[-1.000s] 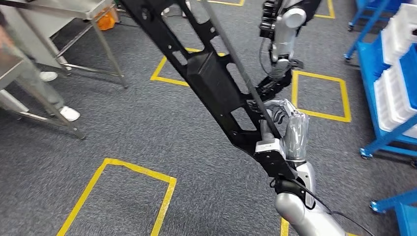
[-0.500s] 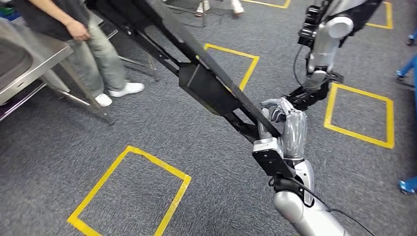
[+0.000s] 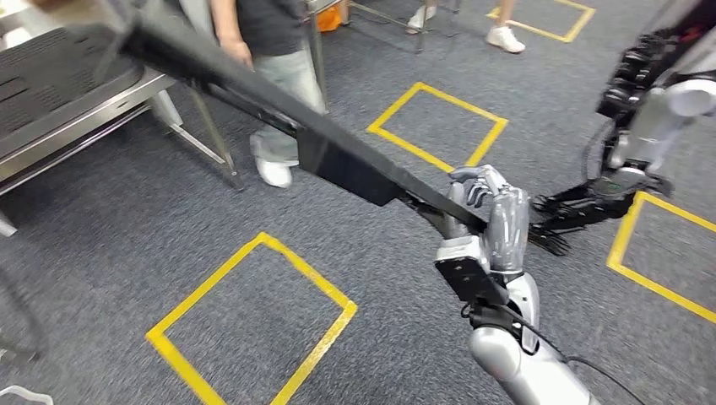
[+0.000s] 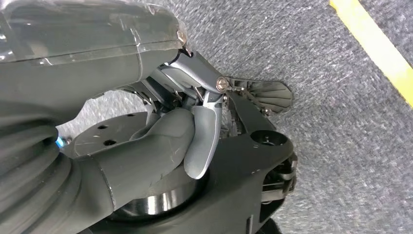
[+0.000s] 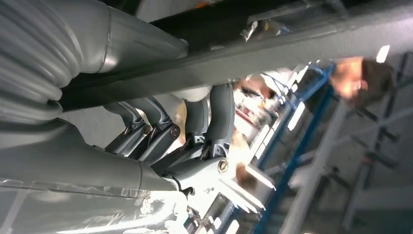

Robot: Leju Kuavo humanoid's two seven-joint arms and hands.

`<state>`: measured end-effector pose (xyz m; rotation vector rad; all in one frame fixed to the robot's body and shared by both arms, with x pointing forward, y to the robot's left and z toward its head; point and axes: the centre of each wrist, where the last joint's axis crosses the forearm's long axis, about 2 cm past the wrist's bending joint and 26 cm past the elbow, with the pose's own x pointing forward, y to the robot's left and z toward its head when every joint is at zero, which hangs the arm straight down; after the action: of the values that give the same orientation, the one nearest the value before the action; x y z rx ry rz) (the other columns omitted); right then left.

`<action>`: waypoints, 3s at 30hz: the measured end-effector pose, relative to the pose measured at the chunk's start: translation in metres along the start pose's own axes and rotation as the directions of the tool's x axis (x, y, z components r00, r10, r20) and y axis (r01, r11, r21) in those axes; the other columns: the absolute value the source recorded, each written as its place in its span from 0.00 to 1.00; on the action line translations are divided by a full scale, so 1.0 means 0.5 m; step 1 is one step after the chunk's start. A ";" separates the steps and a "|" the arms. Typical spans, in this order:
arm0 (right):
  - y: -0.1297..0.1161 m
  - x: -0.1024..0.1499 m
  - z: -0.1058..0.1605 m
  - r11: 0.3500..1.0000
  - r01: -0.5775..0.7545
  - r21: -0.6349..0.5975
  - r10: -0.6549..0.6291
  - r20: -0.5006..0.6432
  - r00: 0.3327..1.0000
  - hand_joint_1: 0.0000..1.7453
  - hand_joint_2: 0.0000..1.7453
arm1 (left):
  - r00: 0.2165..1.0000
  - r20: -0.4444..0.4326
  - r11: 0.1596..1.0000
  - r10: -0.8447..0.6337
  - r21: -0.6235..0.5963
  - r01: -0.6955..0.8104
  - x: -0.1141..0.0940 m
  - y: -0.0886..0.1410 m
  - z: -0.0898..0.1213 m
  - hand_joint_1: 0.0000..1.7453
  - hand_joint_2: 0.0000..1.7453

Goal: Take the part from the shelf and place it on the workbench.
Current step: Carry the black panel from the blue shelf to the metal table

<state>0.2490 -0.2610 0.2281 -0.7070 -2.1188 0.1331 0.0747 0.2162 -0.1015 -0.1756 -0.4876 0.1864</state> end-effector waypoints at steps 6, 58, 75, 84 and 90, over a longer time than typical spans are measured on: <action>0.000 -0.001 0.000 1.000 0.005 0.001 -0.005 0.001 1.000 1.00 1.00 | 1.000 0.000 1.000 0.006 -0.001 -0.006 0.001 -0.002 0.000 1.00 1.00; 0.007 0.002 -0.022 1.000 0.015 -0.012 -0.015 0.021 1.000 1.00 1.00 | 1.000 -0.010 1.000 -0.005 0.005 0.005 -0.009 0.007 0.003 1.00 1.00; 0.004 0.003 -0.016 1.000 0.004 -0.013 -0.003 0.006 1.000 1.00 1.00 | 1.000 -0.014 1.000 0.018 -0.003 -0.018 -0.012 0.008 0.004 1.00 1.00; 0.001 0.002 -0.011 1.000 -0.002 -0.011 0.002 -0.005 1.000 1.00 1.00 | 1.000 -0.012 1.000 0.024 0.004 -0.024 -0.011 0.011 0.004 1.00 1.00; -0.001 0.004 -0.021 1.000 0.012 -0.018 -0.012 -0.003 1.000 1.00 1.00 | 1.000 0.001 1.000 0.029 0.010 -0.029 -0.002 0.009 0.001 1.00 1.00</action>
<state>0.2561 -0.2619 0.2364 -0.7044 -2.1231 0.1056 0.0731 0.2205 -0.1024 -0.1730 -0.4846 0.2173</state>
